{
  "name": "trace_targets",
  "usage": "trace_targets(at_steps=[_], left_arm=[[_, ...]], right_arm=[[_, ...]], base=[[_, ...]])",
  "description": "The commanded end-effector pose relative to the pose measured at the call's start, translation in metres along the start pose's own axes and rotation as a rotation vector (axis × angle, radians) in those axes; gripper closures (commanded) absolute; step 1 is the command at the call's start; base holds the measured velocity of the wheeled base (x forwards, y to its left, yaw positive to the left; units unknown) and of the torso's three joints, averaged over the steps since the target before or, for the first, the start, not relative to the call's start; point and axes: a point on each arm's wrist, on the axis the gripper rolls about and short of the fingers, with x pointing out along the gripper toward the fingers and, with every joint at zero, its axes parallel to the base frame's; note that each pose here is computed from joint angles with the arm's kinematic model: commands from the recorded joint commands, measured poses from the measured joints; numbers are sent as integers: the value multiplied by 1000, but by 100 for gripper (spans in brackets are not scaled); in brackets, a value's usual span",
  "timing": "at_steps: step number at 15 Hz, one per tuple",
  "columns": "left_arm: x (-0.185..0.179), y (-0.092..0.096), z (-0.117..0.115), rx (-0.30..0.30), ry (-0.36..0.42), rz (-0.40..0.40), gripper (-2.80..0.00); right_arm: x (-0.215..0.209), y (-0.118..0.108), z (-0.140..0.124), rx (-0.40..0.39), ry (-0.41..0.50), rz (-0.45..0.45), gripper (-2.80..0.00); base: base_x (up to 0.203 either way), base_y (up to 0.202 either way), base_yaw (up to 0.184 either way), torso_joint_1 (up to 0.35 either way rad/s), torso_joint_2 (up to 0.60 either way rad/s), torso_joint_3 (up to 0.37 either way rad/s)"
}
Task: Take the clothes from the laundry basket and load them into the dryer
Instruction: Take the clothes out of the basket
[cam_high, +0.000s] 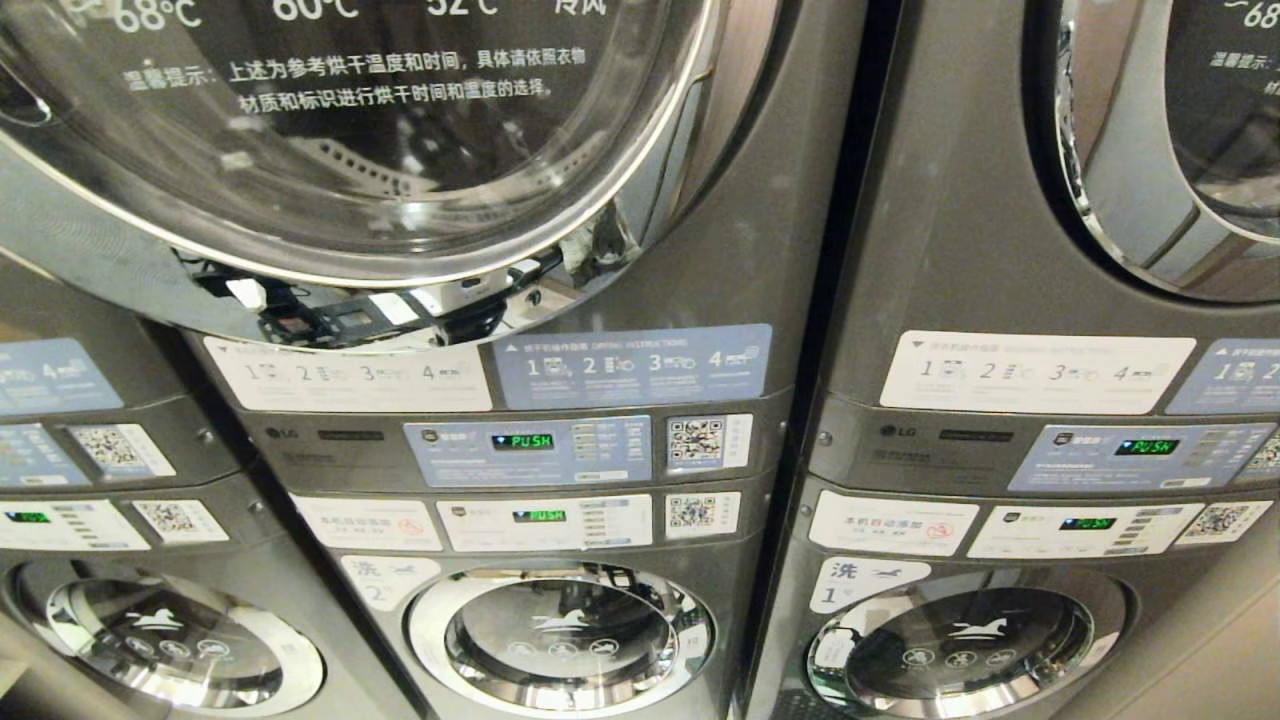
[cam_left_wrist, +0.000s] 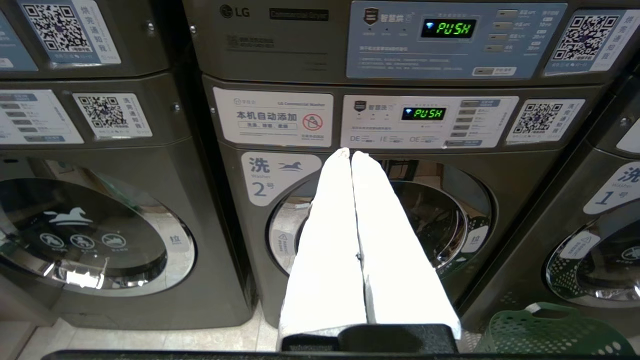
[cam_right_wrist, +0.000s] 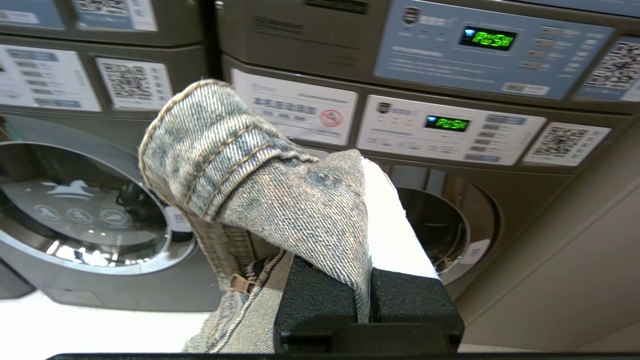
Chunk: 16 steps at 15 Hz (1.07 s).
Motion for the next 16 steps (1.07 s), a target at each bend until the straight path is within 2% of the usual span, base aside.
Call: trace_targets(at_steps=[1,16], left_arm=[[0,0,0,0,-1,1,0],[0,0,0,0,-1,1,0]], right_arm=[[0,0,0,-1,1,1,0],[0,0,0,-5,1,7,0]], base=[[0,197,0,5,5,2],[0,195,-2,4,3,3]])
